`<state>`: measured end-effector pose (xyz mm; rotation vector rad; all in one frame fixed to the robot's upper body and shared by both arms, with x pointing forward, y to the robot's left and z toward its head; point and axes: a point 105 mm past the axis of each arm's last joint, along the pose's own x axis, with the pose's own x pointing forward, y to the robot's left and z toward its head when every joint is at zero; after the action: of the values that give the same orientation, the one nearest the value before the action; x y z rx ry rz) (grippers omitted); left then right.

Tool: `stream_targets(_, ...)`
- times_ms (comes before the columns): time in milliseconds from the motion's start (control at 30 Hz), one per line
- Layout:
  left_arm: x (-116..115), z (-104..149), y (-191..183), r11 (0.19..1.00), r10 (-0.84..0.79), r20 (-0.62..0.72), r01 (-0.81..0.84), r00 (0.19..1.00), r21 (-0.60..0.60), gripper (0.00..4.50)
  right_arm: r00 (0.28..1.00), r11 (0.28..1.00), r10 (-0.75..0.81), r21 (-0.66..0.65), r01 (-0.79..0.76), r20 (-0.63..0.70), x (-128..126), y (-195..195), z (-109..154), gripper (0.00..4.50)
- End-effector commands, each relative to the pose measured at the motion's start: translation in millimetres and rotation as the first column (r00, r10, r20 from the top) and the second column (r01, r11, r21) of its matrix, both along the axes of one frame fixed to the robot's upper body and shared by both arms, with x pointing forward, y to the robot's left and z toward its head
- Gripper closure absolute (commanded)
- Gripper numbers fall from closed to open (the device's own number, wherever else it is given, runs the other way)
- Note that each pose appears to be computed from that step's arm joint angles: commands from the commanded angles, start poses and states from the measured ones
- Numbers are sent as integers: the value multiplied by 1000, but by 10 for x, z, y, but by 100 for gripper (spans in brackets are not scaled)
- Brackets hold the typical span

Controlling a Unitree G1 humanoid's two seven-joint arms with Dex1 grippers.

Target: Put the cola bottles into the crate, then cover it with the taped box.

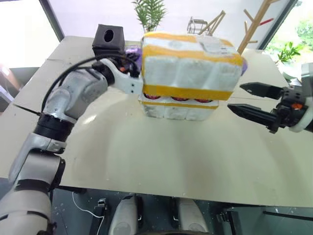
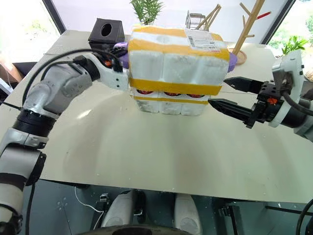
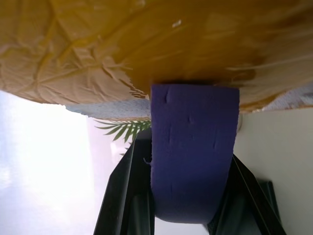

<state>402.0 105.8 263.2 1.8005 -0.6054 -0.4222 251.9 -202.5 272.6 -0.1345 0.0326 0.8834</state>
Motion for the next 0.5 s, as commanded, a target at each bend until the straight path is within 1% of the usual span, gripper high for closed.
stream_targets(33,-45,-76,-60,997,-25,25,23,999,76,343,997,1000,8,10,-9,71,-53,30,135,0)
stream_targets(133,-52,-147,0,998,-18,-1,18,1000,65,257,997,1000,7,17,-8,72,-54,31,139,0)
stream_targets(167,-70,-185,26,998,-19,-14,20,1000,68,204,997,1000,6,19,-7,71,-52,30,135,0)
stream_targets(200,-93,-216,45,997,-23,-26,25,999,69,168,998,1000,5,20,-6,70,-49,28,129,0)
stream_targets(233,-122,-250,71,997,-25,-39,28,999,72,120,998,1000,4,20,-5,69,-44,27,121,0)
stream_targets(300,-174,-288,100,996,-34,-53,38,998,83,120,998,1000,3,20,-5,67,-38,27,110,0)
stream_targets(367,-294,-310,143,990,-74,-45,79,996,113,120,998,1000,2,21,-3,62,-30,16,87,0)
stream_targets(500,-526,-317,294,986,-121,-57,126,991,107,120,999,1000,-9,12,8,54,-8,-22,21,0)
